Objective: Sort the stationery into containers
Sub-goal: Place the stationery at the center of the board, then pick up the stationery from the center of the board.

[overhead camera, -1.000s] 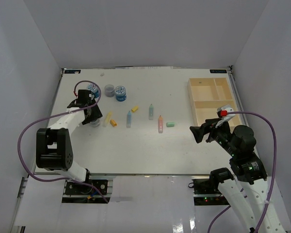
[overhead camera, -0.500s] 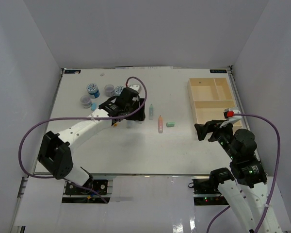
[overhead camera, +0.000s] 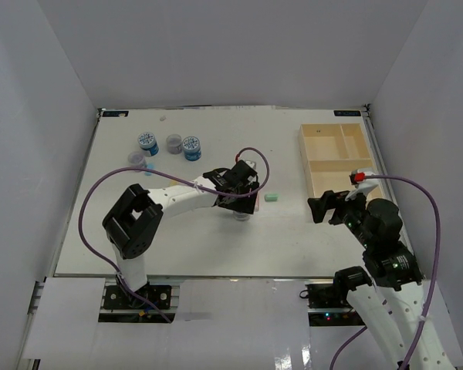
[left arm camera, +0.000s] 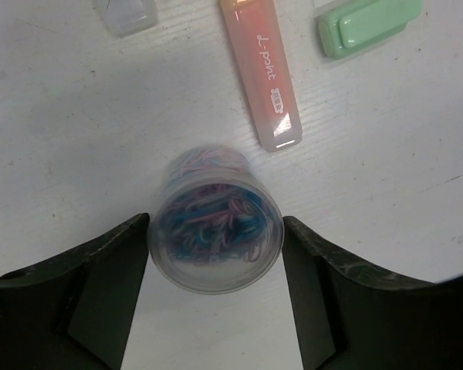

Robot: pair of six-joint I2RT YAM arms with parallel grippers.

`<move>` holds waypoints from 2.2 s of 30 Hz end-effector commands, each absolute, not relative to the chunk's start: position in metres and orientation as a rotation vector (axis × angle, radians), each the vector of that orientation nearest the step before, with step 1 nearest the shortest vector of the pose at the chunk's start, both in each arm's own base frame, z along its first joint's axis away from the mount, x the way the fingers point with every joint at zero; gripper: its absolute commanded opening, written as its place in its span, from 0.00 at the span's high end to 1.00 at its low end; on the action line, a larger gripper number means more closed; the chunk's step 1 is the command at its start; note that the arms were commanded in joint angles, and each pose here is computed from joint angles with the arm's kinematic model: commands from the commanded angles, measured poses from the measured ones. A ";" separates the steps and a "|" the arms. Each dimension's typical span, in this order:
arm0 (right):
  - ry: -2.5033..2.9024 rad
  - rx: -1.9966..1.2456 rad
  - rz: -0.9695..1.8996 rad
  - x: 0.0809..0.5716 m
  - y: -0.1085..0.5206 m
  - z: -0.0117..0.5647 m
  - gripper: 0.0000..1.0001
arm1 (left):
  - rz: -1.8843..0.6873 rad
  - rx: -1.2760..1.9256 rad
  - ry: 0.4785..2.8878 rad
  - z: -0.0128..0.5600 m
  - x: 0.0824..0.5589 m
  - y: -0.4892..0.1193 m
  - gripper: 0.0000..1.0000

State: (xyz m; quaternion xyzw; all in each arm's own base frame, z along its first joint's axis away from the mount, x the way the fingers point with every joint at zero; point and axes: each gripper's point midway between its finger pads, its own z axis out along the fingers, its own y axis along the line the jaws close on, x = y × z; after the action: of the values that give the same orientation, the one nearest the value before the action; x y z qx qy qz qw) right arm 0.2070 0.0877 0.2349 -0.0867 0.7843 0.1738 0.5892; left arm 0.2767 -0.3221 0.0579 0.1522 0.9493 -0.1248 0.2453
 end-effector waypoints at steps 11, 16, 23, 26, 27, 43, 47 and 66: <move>1.974 -0.338 0.578 0.234 0.137 0.222 0.10 | -0.481 0.254 2.318 0.171 0.309 -0.310 0.02; 2.012 -0.508 0.527 0.246 0.183 0.213 0.10 | -0.453 0.006 2.225 0.214 0.340 -0.217 0.02; 2.077 -0.770 0.388 0.258 0.247 0.174 0.10 | -0.266 -0.220 2.131 0.223 0.340 -0.096 0.02; 2.101 -0.870 0.364 0.259 0.273 0.154 0.10 | -0.209 -0.319 2.113 0.206 0.332 -0.058 0.02; 2.102 -0.894 0.366 0.258 0.280 0.150 0.10 | -0.217 -0.334 2.097 0.204 0.331 -0.054 0.02; 2.214 -1.047 0.322 0.264 0.323 0.080 0.02 | -0.131 -0.408 2.069 0.177 0.316 -0.025 0.02; 2.225 -1.050 0.306 0.266 0.323 0.074 0.05 | -0.131 -0.405 2.077 0.176 0.315 -0.025 0.02; 2.080 -0.923 0.245 0.301 0.314 0.152 0.56 | -0.141 -0.395 2.083 0.174 0.314 -0.027 0.02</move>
State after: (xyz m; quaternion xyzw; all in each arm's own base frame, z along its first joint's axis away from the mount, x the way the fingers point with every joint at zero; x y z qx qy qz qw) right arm 0.2675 0.3054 0.0705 -0.4023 0.8550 0.0861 0.3157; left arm 0.3131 -0.0287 0.1662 -0.1632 0.8650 -0.0552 0.4713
